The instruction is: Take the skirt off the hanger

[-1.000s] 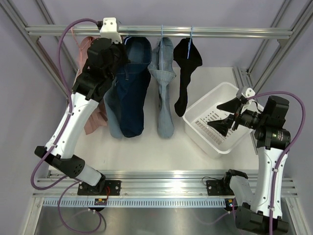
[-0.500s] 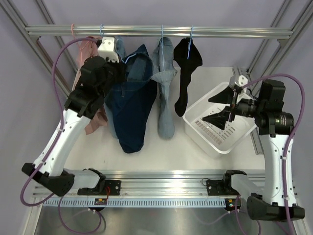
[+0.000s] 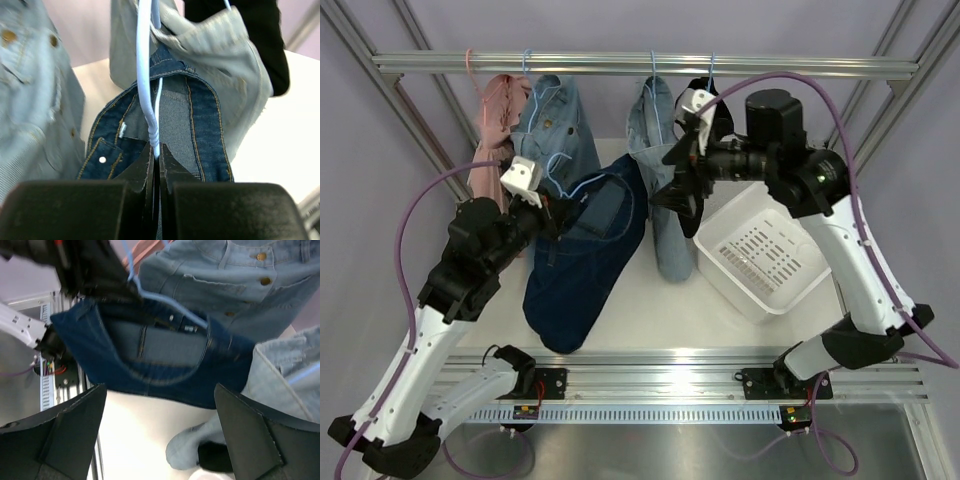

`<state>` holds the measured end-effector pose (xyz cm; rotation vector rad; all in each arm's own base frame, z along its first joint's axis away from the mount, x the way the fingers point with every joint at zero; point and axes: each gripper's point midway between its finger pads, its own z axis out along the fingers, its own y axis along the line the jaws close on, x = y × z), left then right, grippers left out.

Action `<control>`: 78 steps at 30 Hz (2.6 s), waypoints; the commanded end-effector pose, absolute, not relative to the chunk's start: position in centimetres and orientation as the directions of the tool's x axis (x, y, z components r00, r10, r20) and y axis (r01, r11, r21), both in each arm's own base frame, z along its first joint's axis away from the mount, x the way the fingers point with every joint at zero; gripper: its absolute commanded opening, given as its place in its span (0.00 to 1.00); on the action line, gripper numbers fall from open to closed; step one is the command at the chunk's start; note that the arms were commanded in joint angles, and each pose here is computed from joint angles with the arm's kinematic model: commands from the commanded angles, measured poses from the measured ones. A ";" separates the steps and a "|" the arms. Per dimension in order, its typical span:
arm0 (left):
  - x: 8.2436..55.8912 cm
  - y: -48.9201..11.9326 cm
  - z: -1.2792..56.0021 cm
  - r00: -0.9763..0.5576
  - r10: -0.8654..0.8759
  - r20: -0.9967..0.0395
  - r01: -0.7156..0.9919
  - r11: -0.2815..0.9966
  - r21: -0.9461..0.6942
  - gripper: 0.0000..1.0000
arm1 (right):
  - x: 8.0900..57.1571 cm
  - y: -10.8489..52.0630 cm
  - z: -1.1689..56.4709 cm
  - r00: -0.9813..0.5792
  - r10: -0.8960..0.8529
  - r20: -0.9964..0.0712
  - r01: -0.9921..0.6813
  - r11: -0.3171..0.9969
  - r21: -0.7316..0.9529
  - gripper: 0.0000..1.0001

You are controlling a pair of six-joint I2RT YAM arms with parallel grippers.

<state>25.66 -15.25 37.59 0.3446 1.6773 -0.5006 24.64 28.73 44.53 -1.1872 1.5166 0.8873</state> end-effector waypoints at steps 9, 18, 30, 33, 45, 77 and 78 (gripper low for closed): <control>22.4 -15.5 39.9 -0.044 -0.131 -0.990 0.590 0.796 -0.132 0.00 | 32.2 37.5 39.3 -0.102 -0.331 -0.938 -0.808 0.578 -0.116 0.97; 21.7 -14.9 38.5 -0.062 -0.175 -0.983 0.572 0.801 -0.179 0.00 | 35.9 36.4 35.7 -0.075 -0.459 -0.885 -0.701 0.656 -0.280 0.85; 19.4 -14.0 37.9 -0.085 -0.218 -0.972 0.577 0.785 -0.226 0.00 | 36.9 36.2 35.9 -0.098 -0.445 -0.890 -0.702 0.665 -0.255 0.01; 18.6 -14.1 37.6 -0.092 -0.207 -0.974 0.594 0.774 -0.220 0.00 | 38.4 35.2 36.6 -0.114 -0.417 -0.902 -0.676 0.698 -0.237 0.00; 17.0 -13.6 34.7 -0.150 -0.154 -0.977 0.603 0.768 -0.214 0.00 | 44.2 29.3 39.0 -0.166 -0.302 -0.939 -0.585 0.797 -0.153 0.00; 17.6 -12.3 40.0 -0.065 -0.276 -0.959 0.543 0.797 -0.266 0.00 | 28.0 32.1 28.6 -0.098 -0.508 -0.856 -0.994 0.094 0.059 0.46; 17.4 -12.4 39.4 -0.084 -0.261 -0.962 0.549 0.793 -0.264 0.00 | 27.7 31.9 28.9 -0.086 -0.509 -0.856 -0.995 0.082 0.051 0.53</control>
